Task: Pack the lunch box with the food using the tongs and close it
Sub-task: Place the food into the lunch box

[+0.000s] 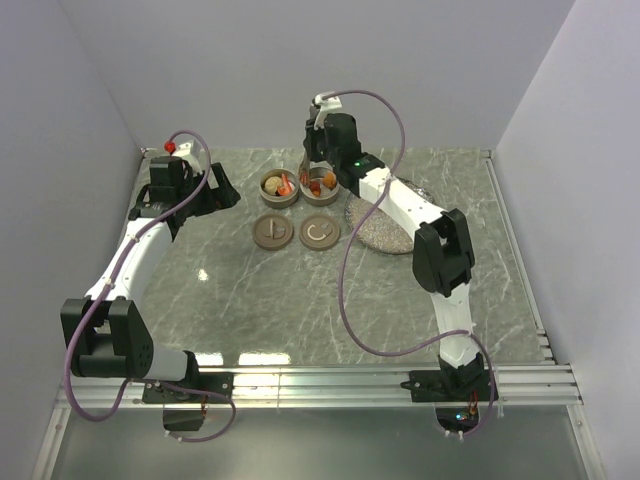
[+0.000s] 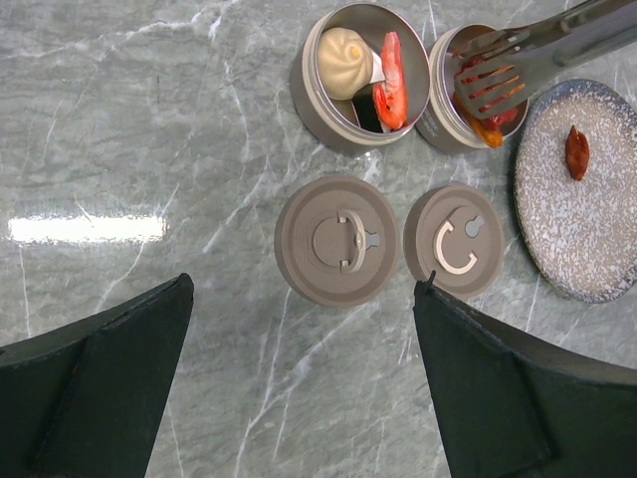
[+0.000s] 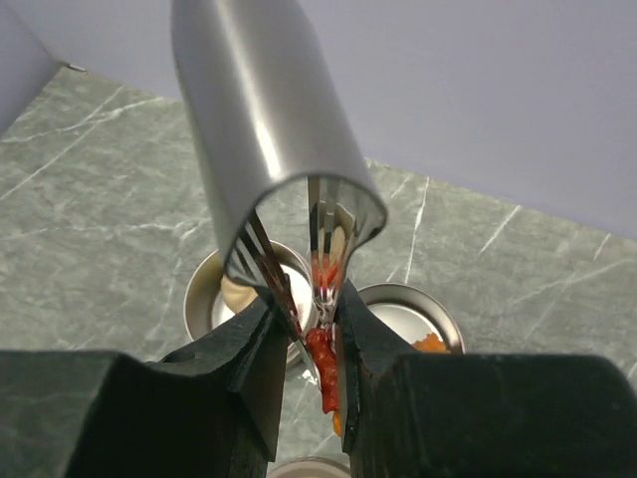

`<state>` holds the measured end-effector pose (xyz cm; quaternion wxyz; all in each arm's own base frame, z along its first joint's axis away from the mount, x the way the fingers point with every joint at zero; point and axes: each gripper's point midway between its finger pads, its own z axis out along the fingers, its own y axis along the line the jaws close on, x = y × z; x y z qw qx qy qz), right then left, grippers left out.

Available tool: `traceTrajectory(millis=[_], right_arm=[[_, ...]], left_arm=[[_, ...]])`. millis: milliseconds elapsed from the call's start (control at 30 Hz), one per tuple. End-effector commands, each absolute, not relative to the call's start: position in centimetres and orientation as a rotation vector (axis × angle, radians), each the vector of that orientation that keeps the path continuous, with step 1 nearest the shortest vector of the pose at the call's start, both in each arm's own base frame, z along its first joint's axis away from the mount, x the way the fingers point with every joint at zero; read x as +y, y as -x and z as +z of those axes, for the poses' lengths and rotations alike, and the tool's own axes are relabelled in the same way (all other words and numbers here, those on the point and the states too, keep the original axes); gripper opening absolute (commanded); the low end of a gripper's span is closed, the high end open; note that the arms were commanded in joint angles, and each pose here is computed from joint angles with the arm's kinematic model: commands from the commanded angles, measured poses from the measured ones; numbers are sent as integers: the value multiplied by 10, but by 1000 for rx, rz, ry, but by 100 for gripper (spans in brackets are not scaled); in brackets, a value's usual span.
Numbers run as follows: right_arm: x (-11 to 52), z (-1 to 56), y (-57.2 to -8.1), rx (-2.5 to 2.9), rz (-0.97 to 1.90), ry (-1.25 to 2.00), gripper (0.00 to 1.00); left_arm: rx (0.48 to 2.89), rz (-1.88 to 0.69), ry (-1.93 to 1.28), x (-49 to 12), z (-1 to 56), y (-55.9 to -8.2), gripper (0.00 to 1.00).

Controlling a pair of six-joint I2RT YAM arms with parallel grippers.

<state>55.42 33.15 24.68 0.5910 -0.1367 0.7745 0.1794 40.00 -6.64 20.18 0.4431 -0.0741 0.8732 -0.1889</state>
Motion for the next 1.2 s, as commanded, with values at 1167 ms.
traceTrajectory(millis=[1167], right_arm=[[257,379,-559,1533,289,86,43]], left_arm=[[2091,-453,141,-64,223,-407,99]])
